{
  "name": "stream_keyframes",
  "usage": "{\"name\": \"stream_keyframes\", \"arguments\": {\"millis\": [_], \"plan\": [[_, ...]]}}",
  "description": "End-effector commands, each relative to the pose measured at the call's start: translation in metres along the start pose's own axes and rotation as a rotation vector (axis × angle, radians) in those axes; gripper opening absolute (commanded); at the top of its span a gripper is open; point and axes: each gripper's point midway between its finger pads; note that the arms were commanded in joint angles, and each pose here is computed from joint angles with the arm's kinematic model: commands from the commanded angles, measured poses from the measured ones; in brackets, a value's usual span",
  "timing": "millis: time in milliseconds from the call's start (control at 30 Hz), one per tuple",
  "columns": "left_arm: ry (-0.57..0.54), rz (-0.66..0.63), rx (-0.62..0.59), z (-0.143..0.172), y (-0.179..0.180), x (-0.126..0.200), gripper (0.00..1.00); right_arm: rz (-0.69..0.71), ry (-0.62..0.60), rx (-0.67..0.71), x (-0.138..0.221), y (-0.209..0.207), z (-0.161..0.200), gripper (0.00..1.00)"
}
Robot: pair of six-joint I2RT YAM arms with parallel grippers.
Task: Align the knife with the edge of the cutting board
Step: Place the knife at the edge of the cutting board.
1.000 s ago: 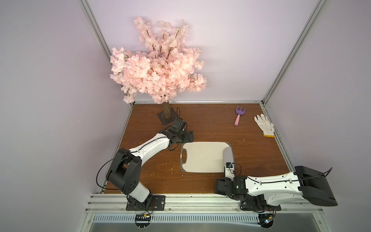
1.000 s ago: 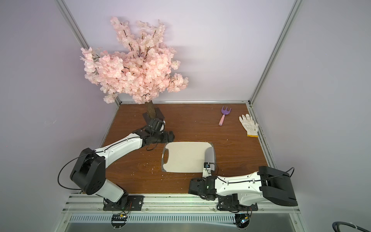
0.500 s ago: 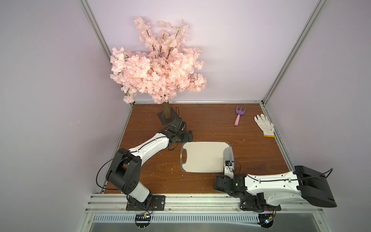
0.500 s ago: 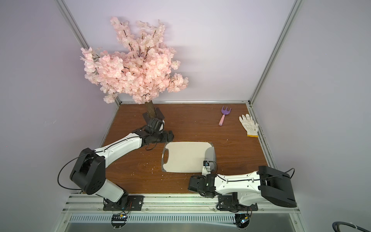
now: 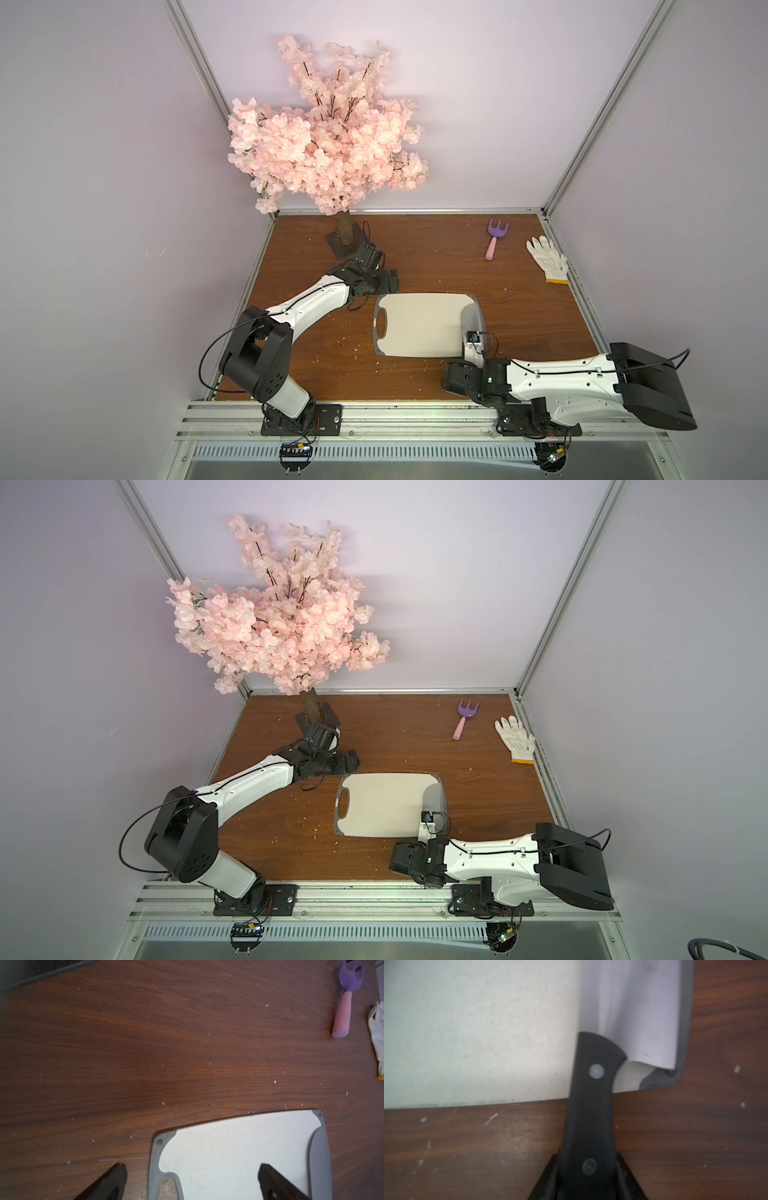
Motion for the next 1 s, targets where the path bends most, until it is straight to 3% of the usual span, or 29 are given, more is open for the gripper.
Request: {"name": "stream_keyframes", "arguments": {"millis": [0, 367, 967], "plan": [[0.006, -0.001, -0.001, -0.001, 0.003, 0.0, 1.0, 0.031, 0.002, 0.011, -0.001, -0.009, 0.001, 0.32], [0.004, -0.006, -0.001, -0.001, 0.005, 0.0, 1.0, 0.058, -0.028, 0.004, 0.006, -0.017, -0.007, 0.18], [0.002, -0.016, -0.002, -0.001, 0.007, -0.001, 1.0, 0.056, -0.06, -0.001, 0.0, -0.023, -0.019, 0.16]]}}
Point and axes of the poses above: each gripper's point midway between its finger pads, its own x axis back along the fingers, its own y axis along the line the jaws close on, z = x × y, and after that the axes turned 11 degrees about x, right-handed
